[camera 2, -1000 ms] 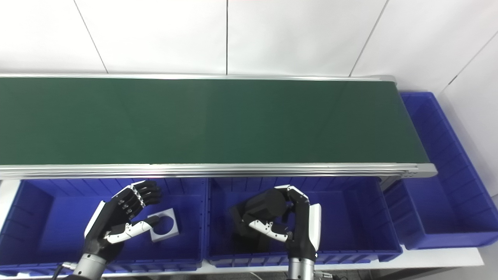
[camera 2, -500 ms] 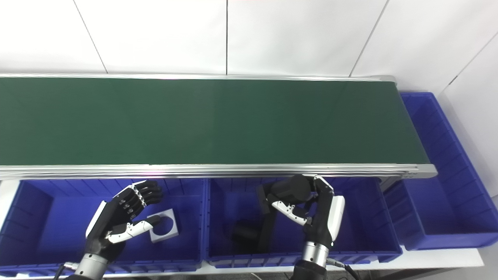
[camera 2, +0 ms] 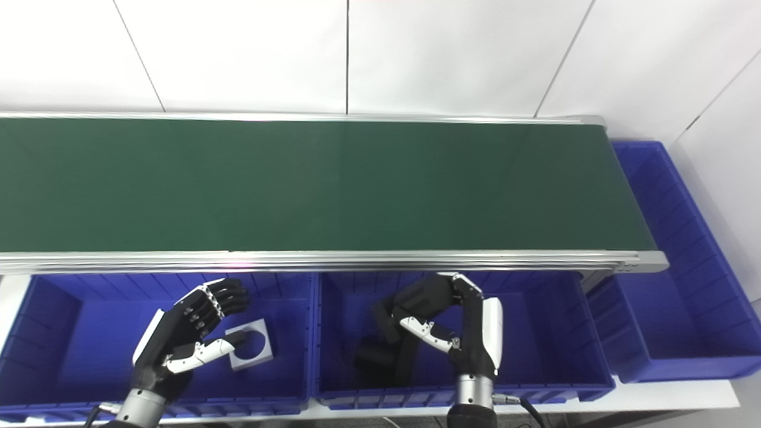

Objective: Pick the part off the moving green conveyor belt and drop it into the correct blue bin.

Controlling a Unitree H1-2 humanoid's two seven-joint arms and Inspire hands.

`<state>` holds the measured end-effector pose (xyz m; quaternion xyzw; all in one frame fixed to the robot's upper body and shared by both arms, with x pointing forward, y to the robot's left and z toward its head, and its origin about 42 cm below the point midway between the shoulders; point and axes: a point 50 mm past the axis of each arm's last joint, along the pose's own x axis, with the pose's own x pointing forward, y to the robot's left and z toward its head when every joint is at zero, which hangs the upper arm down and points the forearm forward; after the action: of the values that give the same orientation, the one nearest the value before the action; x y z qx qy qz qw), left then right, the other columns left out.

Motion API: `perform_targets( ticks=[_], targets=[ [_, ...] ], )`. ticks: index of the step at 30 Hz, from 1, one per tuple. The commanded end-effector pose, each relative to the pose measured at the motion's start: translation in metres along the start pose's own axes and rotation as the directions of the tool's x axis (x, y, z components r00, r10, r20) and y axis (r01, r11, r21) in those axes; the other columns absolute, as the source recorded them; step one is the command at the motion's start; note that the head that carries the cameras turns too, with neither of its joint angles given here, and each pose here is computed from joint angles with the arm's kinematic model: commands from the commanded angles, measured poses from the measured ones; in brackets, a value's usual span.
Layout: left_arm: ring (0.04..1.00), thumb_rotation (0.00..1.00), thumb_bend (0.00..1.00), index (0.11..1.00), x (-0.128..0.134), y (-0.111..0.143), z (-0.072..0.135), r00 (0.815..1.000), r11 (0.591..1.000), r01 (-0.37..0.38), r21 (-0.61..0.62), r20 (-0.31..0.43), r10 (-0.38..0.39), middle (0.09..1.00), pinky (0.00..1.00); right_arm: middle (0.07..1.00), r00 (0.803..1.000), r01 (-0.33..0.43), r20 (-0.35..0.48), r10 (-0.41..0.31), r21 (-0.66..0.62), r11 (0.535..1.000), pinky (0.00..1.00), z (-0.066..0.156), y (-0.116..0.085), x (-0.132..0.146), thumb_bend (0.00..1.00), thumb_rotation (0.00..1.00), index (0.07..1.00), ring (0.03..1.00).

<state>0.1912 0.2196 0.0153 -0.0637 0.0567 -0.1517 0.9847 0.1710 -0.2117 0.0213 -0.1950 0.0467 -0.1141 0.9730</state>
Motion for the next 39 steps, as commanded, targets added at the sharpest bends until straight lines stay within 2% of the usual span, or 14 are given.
perform_targets(
  ticks=[1,5,12,17,23,24,26,29,31,36,39],
  targets=[
    [0.703,0.00,0.66,0.705,0.008,-0.002,0.011,0.998,1.000,0.015,0.015,0.055,-0.016,0.708,0.73,0.834,0.999,-0.031,0.014,0.031,0.013,0.999,0.67,0.008,0.000,0.001,0.74,0.24,0.860,0.779],
    [0.702,0.00,0.67,0.705,0.007,-0.002,0.011,0.998,1.000,0.013,0.016,0.053,-0.014,0.709,0.72,0.946,0.997,-0.074,0.008,0.074,0.028,0.997,0.86,0.009,0.002,-0.001,0.79,0.36,0.992,0.912],
    [0.705,0.00,0.66,0.707,0.006,-0.003,0.009,0.998,1.000,0.015,0.014,0.056,-0.016,0.710,0.73,1.000,0.994,-0.110,0.022,0.110,-0.011,0.994,0.89,0.015,0.003,-0.004,0.85,0.46,1.000,0.964],
    [0.703,0.00,0.67,0.705,0.006,-0.004,0.006,0.998,1.000,0.017,0.019,0.053,-0.018,0.708,0.73,1.000,0.994,-0.098,0.044,0.099,-0.013,0.995,0.88,0.017,0.003,-0.008,0.84,0.43,1.000,0.959],
    [0.702,0.00,0.66,0.704,0.005,-0.006,0.001,0.999,1.000,0.022,0.019,0.045,-0.023,0.708,0.73,0.943,0.992,-0.066,0.109,0.060,0.055,0.996,0.80,0.017,0.003,-0.016,0.78,0.28,0.969,0.899],
    [0.702,0.00,0.66,0.704,0.005,-0.007,0.001,0.999,1.000,0.022,0.020,0.043,-0.023,0.708,0.73,0.940,0.989,-0.066,0.134,0.056,0.072,0.995,0.79,0.017,0.003,-0.018,0.78,0.27,0.966,0.896],
    [0.708,0.00,0.66,0.706,0.005,-0.008,-0.002,0.999,0.999,0.024,0.024,0.038,-0.024,0.711,0.73,0.916,0.982,-0.072,0.180,0.052,0.107,0.992,0.75,0.015,0.004,-0.021,0.75,0.20,0.929,0.869],
    [0.719,0.00,0.65,0.712,0.004,-0.009,-0.006,0.999,0.999,0.028,0.021,0.028,-0.029,0.720,0.75,0.870,0.977,-0.104,0.198,0.073,0.152,0.983,0.72,0.015,0.008,-0.024,0.71,0.12,0.879,0.824],
    [0.724,0.00,0.64,0.720,0.003,-0.010,-0.009,0.999,0.999,0.029,0.023,0.028,-0.030,0.724,0.76,0.829,0.976,-0.124,0.198,0.091,0.164,0.979,0.68,0.014,0.011,-0.027,0.71,0.10,0.833,0.786],
    [0.732,0.00,0.64,0.720,0.004,-0.011,-0.015,0.999,0.999,0.026,0.028,0.033,-0.027,0.725,0.78,0.796,0.971,-0.157,0.204,0.125,0.149,0.976,0.65,0.012,0.019,-0.029,0.70,0.09,0.789,0.756],
    [0.737,0.00,0.65,0.722,0.005,-0.011,-0.016,0.999,0.999,0.021,0.030,0.041,-0.022,0.731,0.79,0.768,0.967,-0.178,0.211,0.144,0.149,0.973,0.62,0.011,0.024,-0.028,0.70,0.05,0.731,0.727]
  ],
)
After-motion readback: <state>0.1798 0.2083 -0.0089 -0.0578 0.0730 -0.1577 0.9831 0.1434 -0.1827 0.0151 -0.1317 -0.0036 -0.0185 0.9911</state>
